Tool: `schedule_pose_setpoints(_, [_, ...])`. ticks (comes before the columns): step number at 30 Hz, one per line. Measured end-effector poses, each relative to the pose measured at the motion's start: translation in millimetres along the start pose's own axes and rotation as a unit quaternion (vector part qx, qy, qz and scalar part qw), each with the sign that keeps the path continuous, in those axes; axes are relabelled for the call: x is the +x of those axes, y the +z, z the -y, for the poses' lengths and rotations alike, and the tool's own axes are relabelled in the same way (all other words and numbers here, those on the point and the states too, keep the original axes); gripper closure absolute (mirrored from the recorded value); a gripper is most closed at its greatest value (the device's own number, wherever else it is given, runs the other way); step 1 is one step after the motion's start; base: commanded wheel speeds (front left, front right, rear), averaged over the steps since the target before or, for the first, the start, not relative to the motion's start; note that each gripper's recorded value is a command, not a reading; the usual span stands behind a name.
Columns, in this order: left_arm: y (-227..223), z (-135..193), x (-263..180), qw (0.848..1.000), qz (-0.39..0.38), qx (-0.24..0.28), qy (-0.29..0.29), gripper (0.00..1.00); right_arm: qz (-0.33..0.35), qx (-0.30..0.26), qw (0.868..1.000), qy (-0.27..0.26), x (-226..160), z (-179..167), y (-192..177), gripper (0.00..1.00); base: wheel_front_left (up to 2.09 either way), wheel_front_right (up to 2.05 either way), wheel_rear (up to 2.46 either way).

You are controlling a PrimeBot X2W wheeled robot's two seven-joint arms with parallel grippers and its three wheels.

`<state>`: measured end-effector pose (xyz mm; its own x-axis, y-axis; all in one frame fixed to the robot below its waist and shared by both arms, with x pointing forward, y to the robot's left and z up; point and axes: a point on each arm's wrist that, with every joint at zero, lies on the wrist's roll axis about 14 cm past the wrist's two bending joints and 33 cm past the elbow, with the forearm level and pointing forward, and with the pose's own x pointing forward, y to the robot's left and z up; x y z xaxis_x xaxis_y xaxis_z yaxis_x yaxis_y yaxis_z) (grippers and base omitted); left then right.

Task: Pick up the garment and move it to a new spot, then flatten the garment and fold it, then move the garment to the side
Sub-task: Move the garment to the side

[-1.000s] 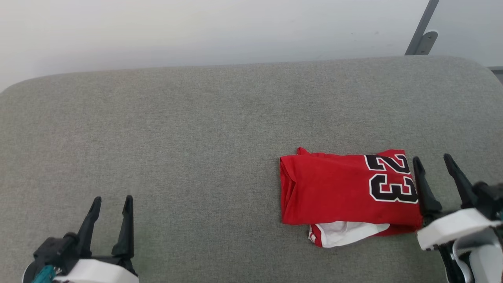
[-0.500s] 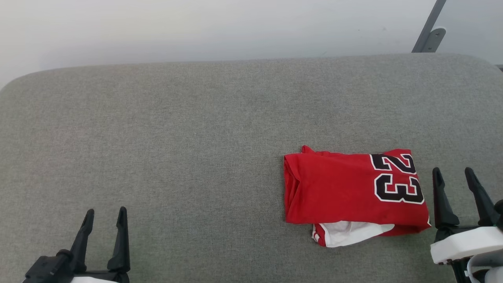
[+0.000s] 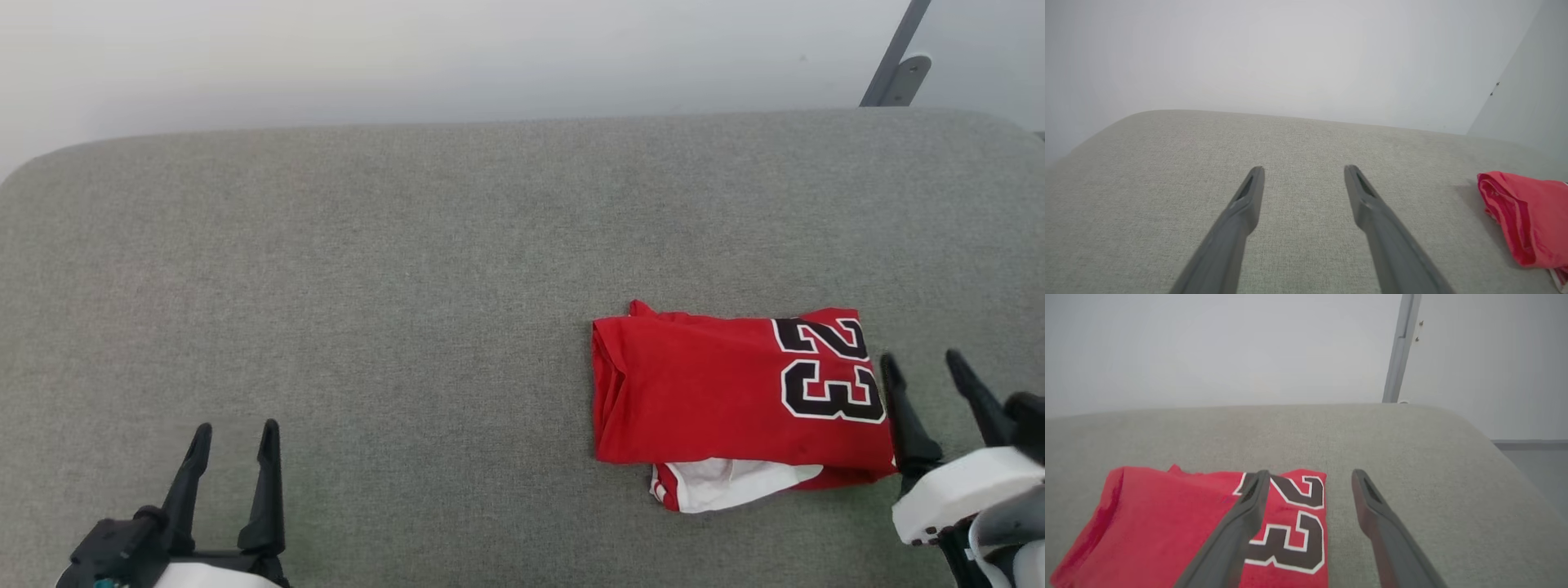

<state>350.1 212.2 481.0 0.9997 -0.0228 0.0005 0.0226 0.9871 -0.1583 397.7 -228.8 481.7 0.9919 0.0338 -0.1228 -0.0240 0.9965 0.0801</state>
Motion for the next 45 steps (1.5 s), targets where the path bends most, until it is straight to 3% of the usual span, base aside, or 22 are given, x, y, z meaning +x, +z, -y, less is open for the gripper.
schedule_pose_setpoints(8, [-7.8,16.4,21.2,1.000,-0.009,-0.007,-0.026,0.00,-0.189,-0.046,0.981,0.009,23.3,20.3,-35.1,0.00,0.00,0.00,0.00])
schedule_pose_setpoints(15, [-23.8,21.8,40.7,0.999,-0.030,-0.013,-0.037,0.00,-0.324,-0.064,0.943,0.048,40.8,12.2,-64.5,0.00,0.00,0.00,0.00])
schedule_pose_setpoints(19, [-30.0,19.5,48.2,0.999,-0.038,-0.016,-0.035,0.00,-0.403,-0.053,0.911,0.077,34.7,-2.1,-94.5,0.00,0.00,0.00,0.00])
schedule_pose_setpoints(22, [-33.0,19.1,52.8,0.998,-0.042,-0.015,-0.036,0.00,-0.436,-0.045,0.895,0.085,32.1,-5.7,-106.9,0.00,0.00,0.00,0.00])
schedule_pose_setpoints(23, [-33.0,19.1,52.8,0.998,-0.042,-0.015,-0.036,0.00,-0.436,-0.045,0.895,0.085,32.1,-5.7,-106.9,0.00,0.00,0.00,0.00])
schedule_pose_setpoints(24, [-35.5,20.8,54.9,0.998,-0.045,-0.016,-0.040,0.00,-0.448,-0.036,0.889,0.090,30.9,-9.0,-111.3,0.24,0.00,0.00,0.00])
schedule_pose_setpoints(26, [-35.2,25.3,59.1,0.998,-0.044,-0.015,-0.049,0.00,-0.451,-0.030,0.887,0.094,29.2,-11.4,-112.2,0.97,0.00,0.00,0.00])
schedule_pose_setpoints(29, [-35.2,30.9,64.4,0.997,-0.043,-0.012,-0.063,0.00,-0.442,-0.011,0.892,0.092,26.5,-13.6,-110.7,1.00,0.00,0.00,0.00])
schedule_pose_setpoints(34, [-33.6,42.0,80.9,0.995,-0.037,-0.018,-0.088,0.00,-0.395,0.007,0.916,0.065,28.0,5.2,-96.7,1.00,0.00,0.00,0.00])
schedule_pose_setpoints(35, [-33.6,42.0,80.9,0.995,-0.037,-0.018,-0.088,0.00,-0.395,0.007,0.916,0.065,28.0,5.2,-96.7,1.00,0.00,0.00,0.00])
schedule_pose_setpoints(41, [-31.9,71.3,116.1,0.988,-0.021,-0.005,-0.153,0.00,-0.353,0.003,0.935,-0.044,29.7,88.0,-78.3,1.00,0.00,0.00,0.00])
schedule_pose_setpoints(45, [-26.2,84.6,145.0,0.983,0.001,0.003,-0.184,0.00,-0.329,-0.014,0.936,-0.122,30.9,145.8,-64.9,1.00,0.00,0.00,0.00])
